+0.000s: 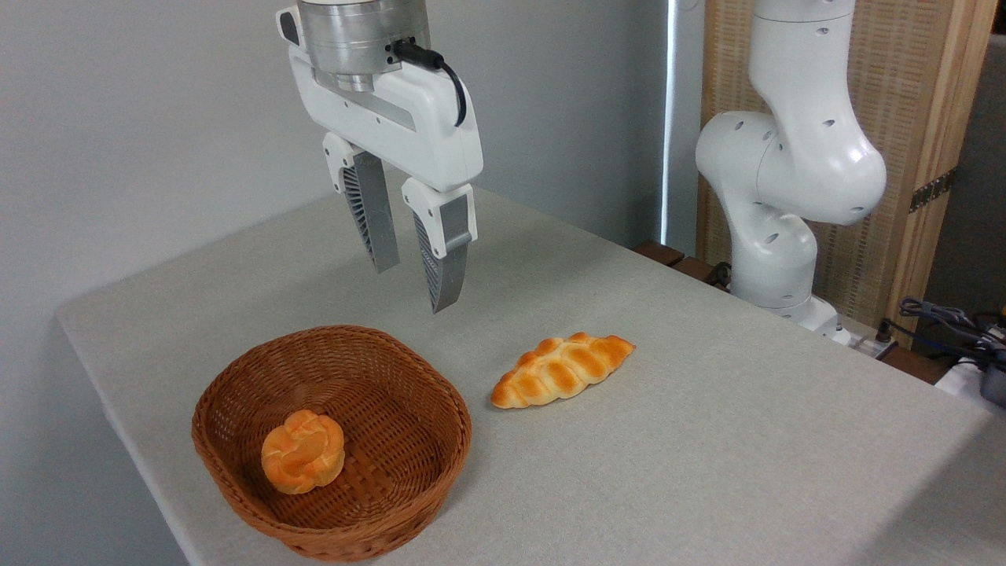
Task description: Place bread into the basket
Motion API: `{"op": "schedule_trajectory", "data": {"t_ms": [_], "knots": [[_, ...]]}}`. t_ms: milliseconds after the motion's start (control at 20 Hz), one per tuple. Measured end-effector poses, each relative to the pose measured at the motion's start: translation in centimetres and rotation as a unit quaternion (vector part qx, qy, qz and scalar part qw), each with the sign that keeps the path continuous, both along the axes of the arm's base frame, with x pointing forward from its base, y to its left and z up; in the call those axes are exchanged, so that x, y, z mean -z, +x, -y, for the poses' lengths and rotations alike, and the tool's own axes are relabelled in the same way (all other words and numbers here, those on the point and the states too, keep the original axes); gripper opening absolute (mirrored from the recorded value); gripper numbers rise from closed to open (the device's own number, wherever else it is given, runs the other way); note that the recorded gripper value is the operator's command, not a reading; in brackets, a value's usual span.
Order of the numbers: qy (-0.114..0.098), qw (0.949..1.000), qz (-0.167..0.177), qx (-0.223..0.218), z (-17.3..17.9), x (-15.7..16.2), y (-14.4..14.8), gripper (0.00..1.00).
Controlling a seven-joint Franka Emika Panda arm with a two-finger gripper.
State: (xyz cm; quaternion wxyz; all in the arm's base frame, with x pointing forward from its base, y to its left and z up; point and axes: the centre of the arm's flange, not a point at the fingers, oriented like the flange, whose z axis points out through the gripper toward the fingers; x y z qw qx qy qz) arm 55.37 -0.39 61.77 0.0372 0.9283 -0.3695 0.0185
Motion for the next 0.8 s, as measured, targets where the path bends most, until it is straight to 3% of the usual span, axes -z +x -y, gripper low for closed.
{"op": "schedule_trajectory", "data": {"t_ms": [800], "knots": [[0.000,1.0000,0.000,0.005,0.59,0.01,-0.01,1.00]]}}
